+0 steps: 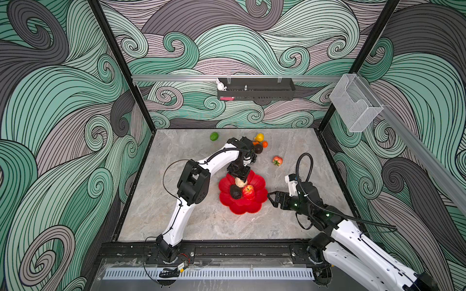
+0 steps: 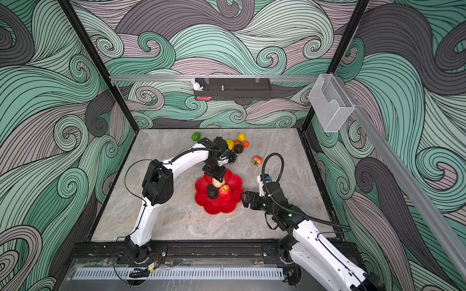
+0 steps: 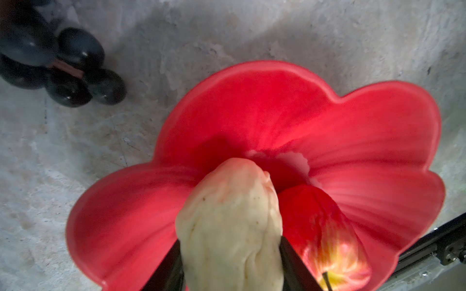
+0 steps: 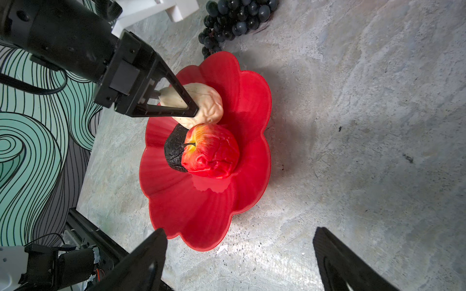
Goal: Arrange fruit in a fruit bowl
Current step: Place the fruit in the fruit bowl.
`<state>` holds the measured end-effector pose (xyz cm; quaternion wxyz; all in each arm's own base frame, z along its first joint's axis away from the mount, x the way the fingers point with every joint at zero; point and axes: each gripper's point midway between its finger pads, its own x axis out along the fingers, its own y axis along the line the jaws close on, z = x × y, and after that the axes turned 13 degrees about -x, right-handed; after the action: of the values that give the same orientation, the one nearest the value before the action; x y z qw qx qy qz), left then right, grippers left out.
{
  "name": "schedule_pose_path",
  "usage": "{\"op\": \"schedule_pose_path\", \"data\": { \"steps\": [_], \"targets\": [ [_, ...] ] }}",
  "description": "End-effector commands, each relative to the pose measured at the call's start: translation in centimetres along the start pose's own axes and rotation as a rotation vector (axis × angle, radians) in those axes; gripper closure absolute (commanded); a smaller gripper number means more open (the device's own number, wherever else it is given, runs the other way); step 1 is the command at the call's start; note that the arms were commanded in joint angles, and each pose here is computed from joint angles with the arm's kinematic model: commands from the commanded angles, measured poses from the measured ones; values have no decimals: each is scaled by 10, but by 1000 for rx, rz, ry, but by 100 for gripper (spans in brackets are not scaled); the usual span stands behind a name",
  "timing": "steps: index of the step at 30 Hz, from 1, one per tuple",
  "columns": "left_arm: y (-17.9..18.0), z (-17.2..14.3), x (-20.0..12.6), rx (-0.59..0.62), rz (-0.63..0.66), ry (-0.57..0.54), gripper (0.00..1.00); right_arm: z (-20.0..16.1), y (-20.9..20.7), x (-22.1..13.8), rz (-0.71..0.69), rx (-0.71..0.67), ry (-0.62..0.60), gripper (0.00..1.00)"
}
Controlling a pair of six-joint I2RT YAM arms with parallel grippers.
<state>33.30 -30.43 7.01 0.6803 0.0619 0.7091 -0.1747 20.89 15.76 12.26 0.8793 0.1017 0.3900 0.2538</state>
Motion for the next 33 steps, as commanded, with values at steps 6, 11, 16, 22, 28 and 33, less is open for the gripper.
{"op": "schedule_pose_path", "data": {
  "steps": [6,11,16,22,28,33],
  "targets": [
    [1,-4,3,-1,-6,45,52,0,0,1,3,-3,-6,9],
    [2,-5,5,-1,-4,59,49,0,-1,0,0,-2,-8,9],
    [1,-7,3,1,-4,58,43,0,-1,0,1,-2,-9,9],
    [-1,-8,-1,3,-10,54,36,0,0,0,0,-1,-10,9],
    [-3,-8,-7,5,-20,41,30,1,-1,-1,-1,1,-9,9],
    [-5,-8,-17,7,-32,11,23,1,0,-1,1,-1,-10,9]
  ]
}}
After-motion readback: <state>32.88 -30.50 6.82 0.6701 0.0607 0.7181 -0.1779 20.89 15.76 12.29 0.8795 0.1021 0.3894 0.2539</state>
